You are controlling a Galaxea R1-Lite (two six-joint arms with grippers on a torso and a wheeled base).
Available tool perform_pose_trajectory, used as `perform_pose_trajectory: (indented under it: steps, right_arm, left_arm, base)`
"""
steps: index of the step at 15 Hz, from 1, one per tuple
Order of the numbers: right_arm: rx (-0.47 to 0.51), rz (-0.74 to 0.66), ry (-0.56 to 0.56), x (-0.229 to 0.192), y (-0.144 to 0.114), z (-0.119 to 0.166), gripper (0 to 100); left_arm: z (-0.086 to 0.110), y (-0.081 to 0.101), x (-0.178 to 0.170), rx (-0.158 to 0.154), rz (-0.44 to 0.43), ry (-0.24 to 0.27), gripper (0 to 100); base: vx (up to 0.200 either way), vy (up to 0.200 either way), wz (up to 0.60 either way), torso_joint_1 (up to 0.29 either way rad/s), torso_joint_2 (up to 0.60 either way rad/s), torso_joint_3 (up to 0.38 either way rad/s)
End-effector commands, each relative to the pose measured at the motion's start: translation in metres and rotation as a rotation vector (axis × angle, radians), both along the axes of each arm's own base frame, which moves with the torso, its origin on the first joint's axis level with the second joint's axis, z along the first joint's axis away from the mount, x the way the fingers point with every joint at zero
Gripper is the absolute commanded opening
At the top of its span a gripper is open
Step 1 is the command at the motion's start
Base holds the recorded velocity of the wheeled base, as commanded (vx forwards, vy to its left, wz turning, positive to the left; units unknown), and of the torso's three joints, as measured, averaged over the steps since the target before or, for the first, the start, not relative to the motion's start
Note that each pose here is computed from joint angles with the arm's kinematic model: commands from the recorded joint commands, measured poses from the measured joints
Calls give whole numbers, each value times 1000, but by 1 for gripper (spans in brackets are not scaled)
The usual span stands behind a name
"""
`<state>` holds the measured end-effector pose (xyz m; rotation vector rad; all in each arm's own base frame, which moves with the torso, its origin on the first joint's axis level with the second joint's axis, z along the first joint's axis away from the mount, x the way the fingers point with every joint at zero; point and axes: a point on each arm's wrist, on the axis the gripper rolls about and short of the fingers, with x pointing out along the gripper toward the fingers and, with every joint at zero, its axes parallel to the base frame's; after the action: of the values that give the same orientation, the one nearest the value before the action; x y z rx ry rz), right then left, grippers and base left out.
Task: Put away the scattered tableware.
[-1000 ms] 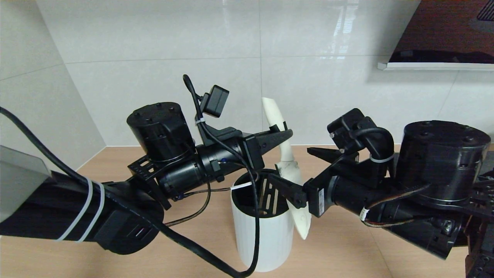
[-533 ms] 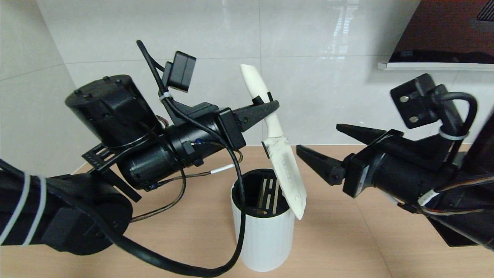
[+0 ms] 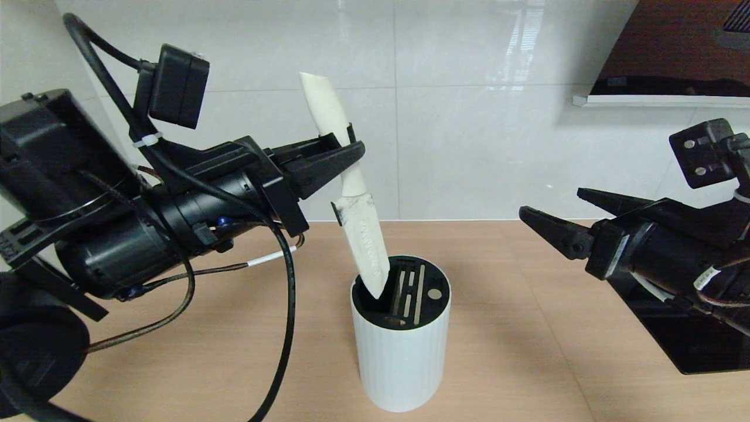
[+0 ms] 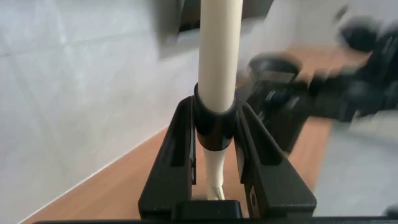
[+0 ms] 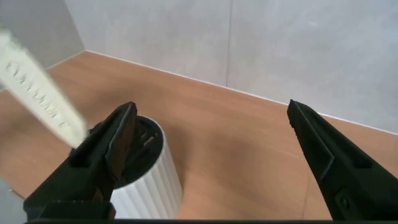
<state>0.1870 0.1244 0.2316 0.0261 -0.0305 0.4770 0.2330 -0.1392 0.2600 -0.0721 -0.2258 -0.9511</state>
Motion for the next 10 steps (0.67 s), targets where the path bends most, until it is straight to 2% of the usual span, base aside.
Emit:
perform_pose_trajectory:
  steps: [1, 2, 6, 10]
  right_arm:
    - [-15, -4, 22, 2, 1, -7, 100]
    - [-19, -4, 28, 3, 1, -9, 100]
    - [-29, -3, 44, 3, 1, -13, 100]
    - [-30, -1, 45, 3, 1, -14, 100]
  left_arm:
    - [-3, 4, -5, 39, 53, -34, 0]
    - [-5, 4, -5, 53, 90, -45, 0]
    - [-9, 4, -6, 63, 89, -35, 0]
    - [-17, -13, 1, 78, 50, -7, 0]
  base:
    - [0, 0, 0, 0, 0, 0]
    - [0, 0, 0, 0, 0, 0]
    - [0, 0, 0, 0, 0, 0]
    - [0, 0, 0, 0, 0, 0]
